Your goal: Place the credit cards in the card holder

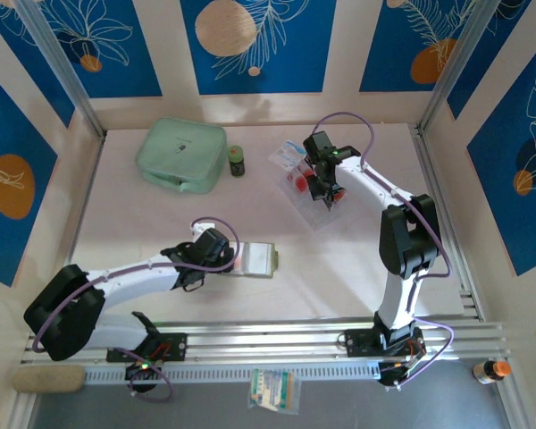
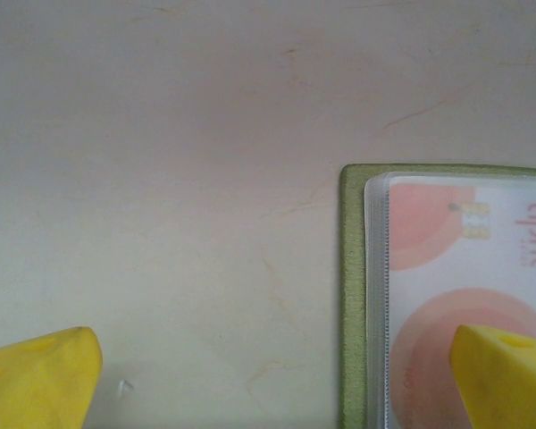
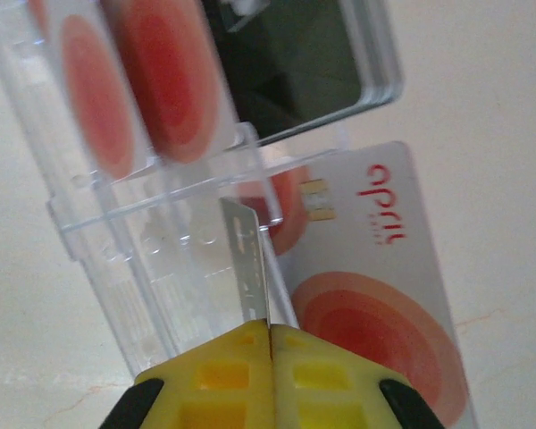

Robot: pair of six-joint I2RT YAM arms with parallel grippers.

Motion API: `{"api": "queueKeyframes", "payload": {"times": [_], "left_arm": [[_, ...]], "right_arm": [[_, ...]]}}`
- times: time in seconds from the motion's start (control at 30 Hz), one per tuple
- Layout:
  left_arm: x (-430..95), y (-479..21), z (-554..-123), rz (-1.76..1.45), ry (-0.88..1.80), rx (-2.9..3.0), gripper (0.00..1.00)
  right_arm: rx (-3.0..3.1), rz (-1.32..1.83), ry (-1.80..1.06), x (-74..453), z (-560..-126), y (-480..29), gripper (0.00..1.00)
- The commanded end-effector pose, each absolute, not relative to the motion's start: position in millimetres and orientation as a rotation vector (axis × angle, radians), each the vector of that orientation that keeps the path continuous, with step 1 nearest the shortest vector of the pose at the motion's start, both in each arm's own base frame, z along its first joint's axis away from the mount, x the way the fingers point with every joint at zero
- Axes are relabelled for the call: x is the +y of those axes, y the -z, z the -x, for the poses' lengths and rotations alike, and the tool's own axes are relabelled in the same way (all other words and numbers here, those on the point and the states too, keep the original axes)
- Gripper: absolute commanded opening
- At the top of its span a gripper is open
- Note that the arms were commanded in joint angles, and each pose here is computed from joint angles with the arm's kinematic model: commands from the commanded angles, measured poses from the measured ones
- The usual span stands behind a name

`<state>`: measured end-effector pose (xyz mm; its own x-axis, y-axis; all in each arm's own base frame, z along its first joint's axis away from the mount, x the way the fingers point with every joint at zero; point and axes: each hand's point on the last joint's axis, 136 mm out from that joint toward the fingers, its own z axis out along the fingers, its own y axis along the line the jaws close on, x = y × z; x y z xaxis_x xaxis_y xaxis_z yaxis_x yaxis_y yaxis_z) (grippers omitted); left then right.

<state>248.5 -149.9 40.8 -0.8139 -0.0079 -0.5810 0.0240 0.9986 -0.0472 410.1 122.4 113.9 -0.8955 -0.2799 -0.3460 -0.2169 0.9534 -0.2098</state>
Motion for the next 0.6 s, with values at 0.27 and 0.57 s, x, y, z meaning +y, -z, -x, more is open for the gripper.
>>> {"api": "queueKeyframes", "payload": {"times": [0.27, 0.57], "left_arm": [[-154.5, -70.7, -256.3, -0.016, 0.098, 2.488, 1.0], [-154.8, -90.4, -262.2, -0.04, 0.066, 2.489, 1.0]], "right_arm": [[2.6, 0.502, 0.196, 144.8, -399.1, -161.2, 0.0], [2.504, 0.372, -0.151, 184.1, -363.2, -212.7, 0.0]]}}
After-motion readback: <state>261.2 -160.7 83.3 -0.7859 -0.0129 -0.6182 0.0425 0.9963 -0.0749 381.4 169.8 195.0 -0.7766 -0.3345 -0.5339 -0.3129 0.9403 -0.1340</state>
